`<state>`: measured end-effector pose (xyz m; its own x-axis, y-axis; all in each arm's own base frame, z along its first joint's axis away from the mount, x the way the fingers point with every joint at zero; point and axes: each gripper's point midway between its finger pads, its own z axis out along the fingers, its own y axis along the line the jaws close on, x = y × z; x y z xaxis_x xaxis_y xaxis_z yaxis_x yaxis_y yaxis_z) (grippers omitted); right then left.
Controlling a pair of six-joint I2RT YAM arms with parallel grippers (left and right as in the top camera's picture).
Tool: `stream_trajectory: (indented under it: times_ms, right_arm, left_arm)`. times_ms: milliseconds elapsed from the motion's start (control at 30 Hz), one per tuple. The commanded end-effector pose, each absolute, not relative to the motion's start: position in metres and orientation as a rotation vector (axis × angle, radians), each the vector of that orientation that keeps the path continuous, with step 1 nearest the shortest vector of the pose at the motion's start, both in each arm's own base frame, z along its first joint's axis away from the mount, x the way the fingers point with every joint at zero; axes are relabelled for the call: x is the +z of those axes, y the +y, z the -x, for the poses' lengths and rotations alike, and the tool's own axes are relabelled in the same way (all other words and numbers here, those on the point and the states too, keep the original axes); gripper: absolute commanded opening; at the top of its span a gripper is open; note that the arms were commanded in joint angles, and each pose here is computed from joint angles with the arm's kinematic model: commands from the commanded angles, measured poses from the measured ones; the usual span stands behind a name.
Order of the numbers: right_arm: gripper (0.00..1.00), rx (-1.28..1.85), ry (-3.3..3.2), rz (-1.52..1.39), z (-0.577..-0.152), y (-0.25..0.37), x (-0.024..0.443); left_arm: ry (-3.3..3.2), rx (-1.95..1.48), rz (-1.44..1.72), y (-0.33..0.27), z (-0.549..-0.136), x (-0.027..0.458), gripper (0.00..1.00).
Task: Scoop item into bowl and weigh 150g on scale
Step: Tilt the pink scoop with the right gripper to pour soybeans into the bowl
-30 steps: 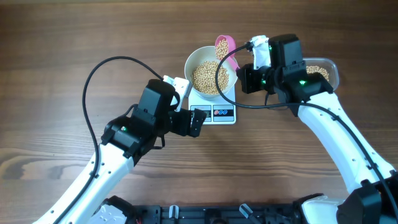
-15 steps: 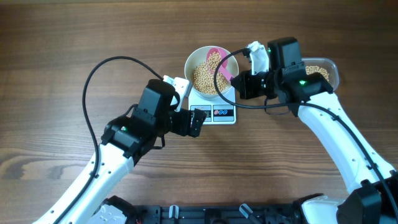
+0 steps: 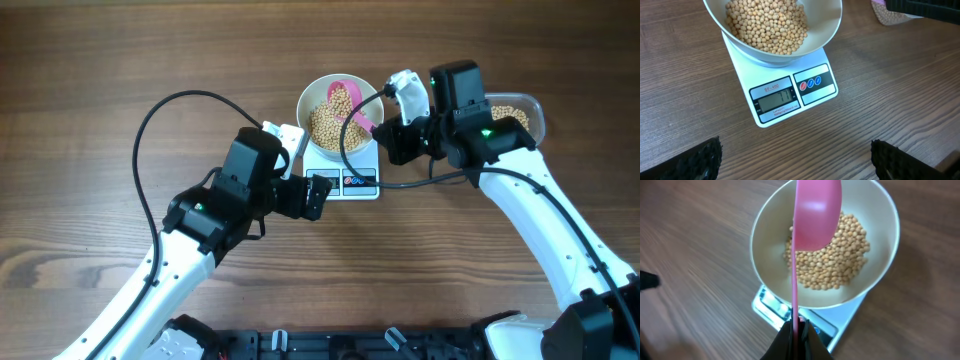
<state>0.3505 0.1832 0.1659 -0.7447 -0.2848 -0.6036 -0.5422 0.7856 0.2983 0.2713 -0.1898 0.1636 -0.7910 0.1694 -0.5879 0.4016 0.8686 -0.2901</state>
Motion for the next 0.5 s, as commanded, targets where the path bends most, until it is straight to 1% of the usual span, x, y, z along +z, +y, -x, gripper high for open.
stream_trajectory:
  times_ms: [0, 167, 467]
  right_arm:
    - [0.04, 0.475, 2.348, 0.73, -0.359, 0.175, 0.178]
    - [0.04, 0.345, 2.347, 0.764, -0.363, 0.168, 0.174]
    - [0.04, 0.304, 2.325, 0.831, -0.359, 0.18, 0.173]
  left_arm:
    - [2.469, -0.527, -0.437, -0.19, -0.272, 0.162, 1.0]
    - [2.469, -0.528, -0.437, -0.19, -0.272, 0.162, 1.0]
    - [2.469, -0.528, -0.437, -0.19, -0.272, 0.162, 1.0]
